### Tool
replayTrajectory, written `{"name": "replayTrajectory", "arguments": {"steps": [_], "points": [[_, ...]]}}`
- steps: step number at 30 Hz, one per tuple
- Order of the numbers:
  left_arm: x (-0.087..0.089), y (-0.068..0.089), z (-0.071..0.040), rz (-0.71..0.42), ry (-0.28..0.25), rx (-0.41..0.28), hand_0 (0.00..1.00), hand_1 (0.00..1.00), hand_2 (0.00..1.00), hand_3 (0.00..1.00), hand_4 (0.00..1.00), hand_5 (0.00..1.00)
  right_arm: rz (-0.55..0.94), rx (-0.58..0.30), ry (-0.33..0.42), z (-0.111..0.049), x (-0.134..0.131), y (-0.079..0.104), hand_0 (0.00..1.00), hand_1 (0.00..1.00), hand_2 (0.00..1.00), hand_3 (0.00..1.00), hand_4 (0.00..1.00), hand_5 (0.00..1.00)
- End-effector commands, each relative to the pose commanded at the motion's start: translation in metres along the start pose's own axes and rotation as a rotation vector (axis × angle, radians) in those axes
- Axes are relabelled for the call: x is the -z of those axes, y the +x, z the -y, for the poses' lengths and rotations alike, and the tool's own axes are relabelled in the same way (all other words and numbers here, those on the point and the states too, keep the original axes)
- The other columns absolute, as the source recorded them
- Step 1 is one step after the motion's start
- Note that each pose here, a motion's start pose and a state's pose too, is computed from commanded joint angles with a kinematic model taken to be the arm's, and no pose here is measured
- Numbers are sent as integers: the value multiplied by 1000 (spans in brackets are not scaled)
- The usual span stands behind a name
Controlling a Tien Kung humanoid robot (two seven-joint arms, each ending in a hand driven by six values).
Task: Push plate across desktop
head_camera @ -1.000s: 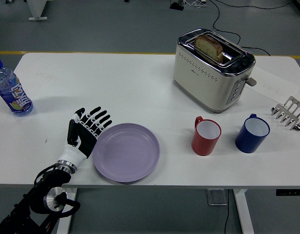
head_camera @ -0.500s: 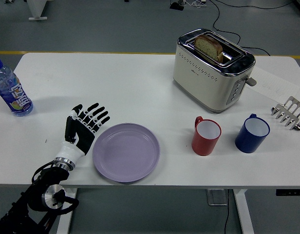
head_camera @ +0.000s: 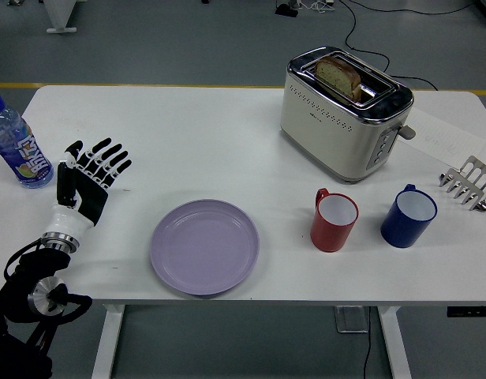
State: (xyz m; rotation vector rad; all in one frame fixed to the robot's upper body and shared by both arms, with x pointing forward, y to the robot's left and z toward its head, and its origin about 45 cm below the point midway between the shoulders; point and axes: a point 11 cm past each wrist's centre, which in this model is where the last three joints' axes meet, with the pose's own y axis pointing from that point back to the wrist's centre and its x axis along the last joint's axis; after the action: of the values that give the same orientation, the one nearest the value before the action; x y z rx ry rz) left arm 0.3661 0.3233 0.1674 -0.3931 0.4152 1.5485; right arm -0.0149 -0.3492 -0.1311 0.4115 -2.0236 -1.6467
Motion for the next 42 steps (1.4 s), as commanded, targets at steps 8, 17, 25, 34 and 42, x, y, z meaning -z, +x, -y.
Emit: {"name": "replayTrajectory", "arguments": {"steps": [8,17,25,34,42], "points": [[-40,43,-3,70,-60,-87,714,695,654,626,530,998,3,-3,-5,0,-2,1,591,522,605,622,377,572],[-77,84,-9,151,-114,-202,716,696,655,629,529,998,11,3,-3,0,-2,0,591,522,604,622,377,569],[-105,106,-20,497,-162,-296,741,766,740,689,531,998,11,5,-7,0,-2,-2,591,522,605,622,375,570],[-105,120,-31,536,-195,-363,843,875,871,791,531,998,7,9,-10,0,-3,-4,592,523,605,622,375,572],[-102,129,-40,539,-206,-396,893,919,935,880,540,998,5,11,-9,0,-2,-5,591,523,608,622,373,573]]}}
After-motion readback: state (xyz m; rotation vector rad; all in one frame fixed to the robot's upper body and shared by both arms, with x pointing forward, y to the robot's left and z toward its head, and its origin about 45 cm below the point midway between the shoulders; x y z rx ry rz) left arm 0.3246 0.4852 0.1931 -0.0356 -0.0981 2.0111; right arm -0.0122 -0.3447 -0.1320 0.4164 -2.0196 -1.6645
